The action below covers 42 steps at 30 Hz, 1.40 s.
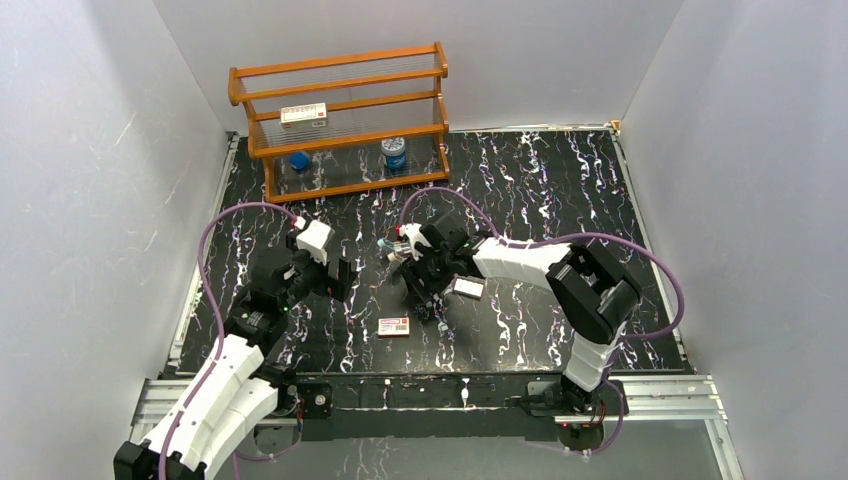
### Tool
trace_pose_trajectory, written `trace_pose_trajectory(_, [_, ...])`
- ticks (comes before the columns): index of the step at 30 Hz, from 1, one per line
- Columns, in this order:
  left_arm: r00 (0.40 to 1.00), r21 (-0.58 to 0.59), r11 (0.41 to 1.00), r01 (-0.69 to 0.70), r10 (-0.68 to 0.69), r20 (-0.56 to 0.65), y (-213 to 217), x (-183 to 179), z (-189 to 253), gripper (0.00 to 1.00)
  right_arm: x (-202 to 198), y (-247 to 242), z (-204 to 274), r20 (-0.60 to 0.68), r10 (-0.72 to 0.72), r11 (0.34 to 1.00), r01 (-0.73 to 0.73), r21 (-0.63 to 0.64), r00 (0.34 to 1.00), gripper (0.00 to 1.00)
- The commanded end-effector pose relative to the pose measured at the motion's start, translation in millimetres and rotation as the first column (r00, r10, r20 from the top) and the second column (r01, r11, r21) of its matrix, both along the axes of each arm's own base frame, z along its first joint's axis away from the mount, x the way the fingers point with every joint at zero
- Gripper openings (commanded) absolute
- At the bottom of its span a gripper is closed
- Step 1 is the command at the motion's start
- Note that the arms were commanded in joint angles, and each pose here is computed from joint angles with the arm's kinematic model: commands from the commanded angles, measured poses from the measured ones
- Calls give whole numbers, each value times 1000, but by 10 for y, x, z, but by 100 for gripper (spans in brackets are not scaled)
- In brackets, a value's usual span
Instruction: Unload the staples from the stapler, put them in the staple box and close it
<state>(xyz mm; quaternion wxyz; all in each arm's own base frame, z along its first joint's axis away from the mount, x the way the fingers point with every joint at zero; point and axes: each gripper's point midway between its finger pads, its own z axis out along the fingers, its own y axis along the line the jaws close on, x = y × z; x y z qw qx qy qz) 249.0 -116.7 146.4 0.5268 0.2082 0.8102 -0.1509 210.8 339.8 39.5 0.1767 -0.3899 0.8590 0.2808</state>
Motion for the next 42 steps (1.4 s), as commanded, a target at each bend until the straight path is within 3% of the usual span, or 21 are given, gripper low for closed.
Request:
trace_pose_trajectory(1, [999, -4, 1000, -2, 2, 35, -2, 62, 174, 95, -15, 87, 76, -30, 8, 1000, -8, 15, 1000, 66])
trace_pose_trajectory(12, [1000, -6, 1000, 4, -3, 27, -15, 59, 161, 95, -312, -94, -71, -132, 32, 999, -35, -16, 991, 62])
trace_pose_trajectory(24, [1000, -5, 1000, 26, -26, -1, -55, 52, 108, 95, -466, -215, -126, -134, 0, 996, -12, -87, 991, 62])
trace_pose_trajectory(32, [999, -8, 999, 35, -35, -15, -76, 50, 82, 95, -354, -356, -283, -6, -81, 959, 76, -272, 997, 61])
trace_pose_trajectory(42, [999, -9, 999, 43, -43, -25, -91, 52, 66, 95, -383, -462, -295, 82, -57, 934, 82, -347, 995, 58])
